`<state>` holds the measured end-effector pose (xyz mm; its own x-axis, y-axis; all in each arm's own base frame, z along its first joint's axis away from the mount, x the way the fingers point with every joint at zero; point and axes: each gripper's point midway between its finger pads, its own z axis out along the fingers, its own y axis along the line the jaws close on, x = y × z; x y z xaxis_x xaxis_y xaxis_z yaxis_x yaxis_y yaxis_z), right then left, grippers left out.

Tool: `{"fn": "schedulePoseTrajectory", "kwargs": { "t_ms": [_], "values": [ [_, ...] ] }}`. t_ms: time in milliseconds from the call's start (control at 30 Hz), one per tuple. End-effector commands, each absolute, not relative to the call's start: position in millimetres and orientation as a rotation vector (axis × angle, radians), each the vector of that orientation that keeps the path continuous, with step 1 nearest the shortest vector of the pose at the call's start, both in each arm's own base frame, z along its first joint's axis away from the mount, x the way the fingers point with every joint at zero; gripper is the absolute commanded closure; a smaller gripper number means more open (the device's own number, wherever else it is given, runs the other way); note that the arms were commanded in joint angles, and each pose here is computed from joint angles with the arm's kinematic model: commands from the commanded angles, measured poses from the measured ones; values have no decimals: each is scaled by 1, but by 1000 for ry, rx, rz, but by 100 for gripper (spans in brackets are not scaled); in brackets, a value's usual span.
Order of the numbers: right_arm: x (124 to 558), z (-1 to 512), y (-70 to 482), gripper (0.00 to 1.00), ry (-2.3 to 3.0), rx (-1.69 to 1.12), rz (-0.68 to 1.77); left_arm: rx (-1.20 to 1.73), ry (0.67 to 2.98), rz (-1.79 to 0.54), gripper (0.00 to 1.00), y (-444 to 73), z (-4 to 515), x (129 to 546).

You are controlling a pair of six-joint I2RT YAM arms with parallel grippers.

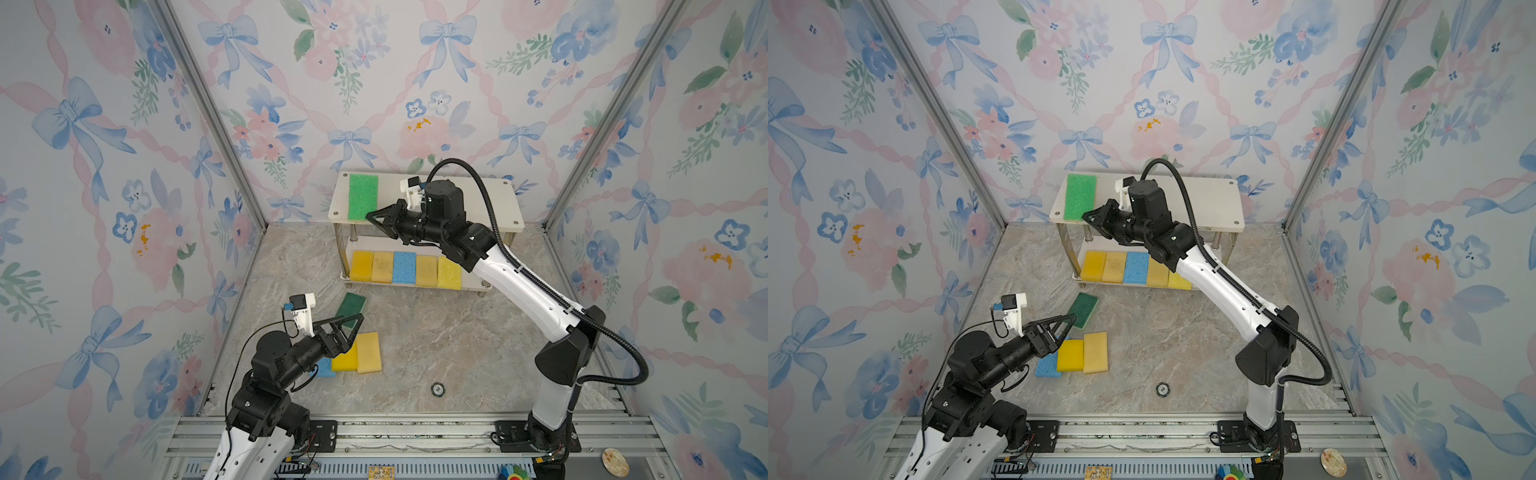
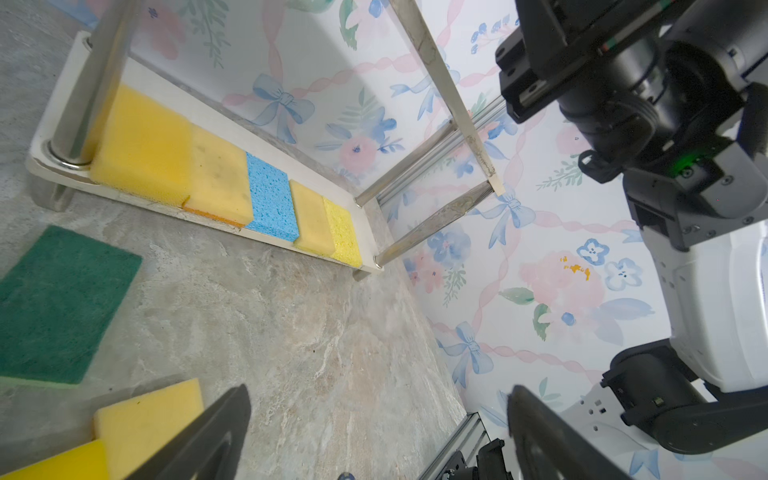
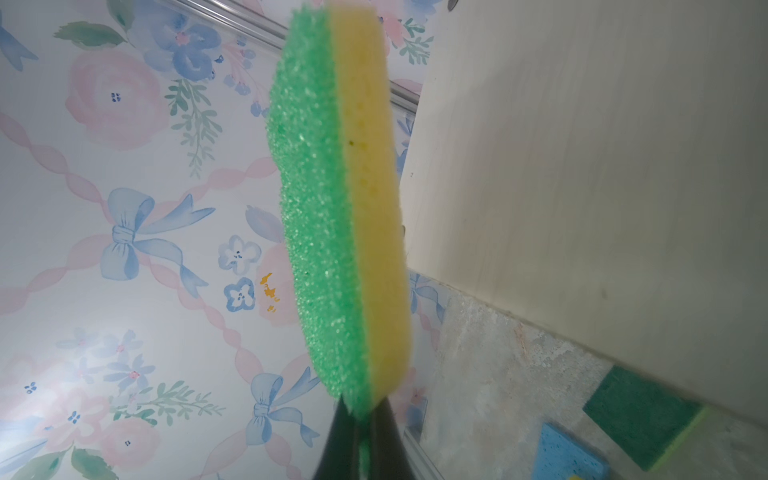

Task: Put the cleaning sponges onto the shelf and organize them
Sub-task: 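Carry the green-and-yellow sponge up onto the top shelf with the right gripper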

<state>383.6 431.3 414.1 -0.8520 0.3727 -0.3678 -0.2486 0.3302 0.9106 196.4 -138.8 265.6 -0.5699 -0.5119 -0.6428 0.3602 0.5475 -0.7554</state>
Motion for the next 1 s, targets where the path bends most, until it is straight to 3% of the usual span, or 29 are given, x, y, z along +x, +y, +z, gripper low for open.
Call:
{"fn": "schedulePoseTrajectory", "kwargs": {
  "t_ms": [0,633,767,967],
  "values": [
    [392,424,443,100,2066,184,1577,-102,1845,-1149,2,-138,265,194],
    [419,381,464,97,2159,368,1484,-67,1875,-1163,2,-141,266,187],
    [423,381,467,87,2149,379,1491,-67,1872,-1169,2,-141,268,185],
    [424,381,469,56,2140,376,1482,-70,1881,-1162,2,-140,266,184]
  ]
}}
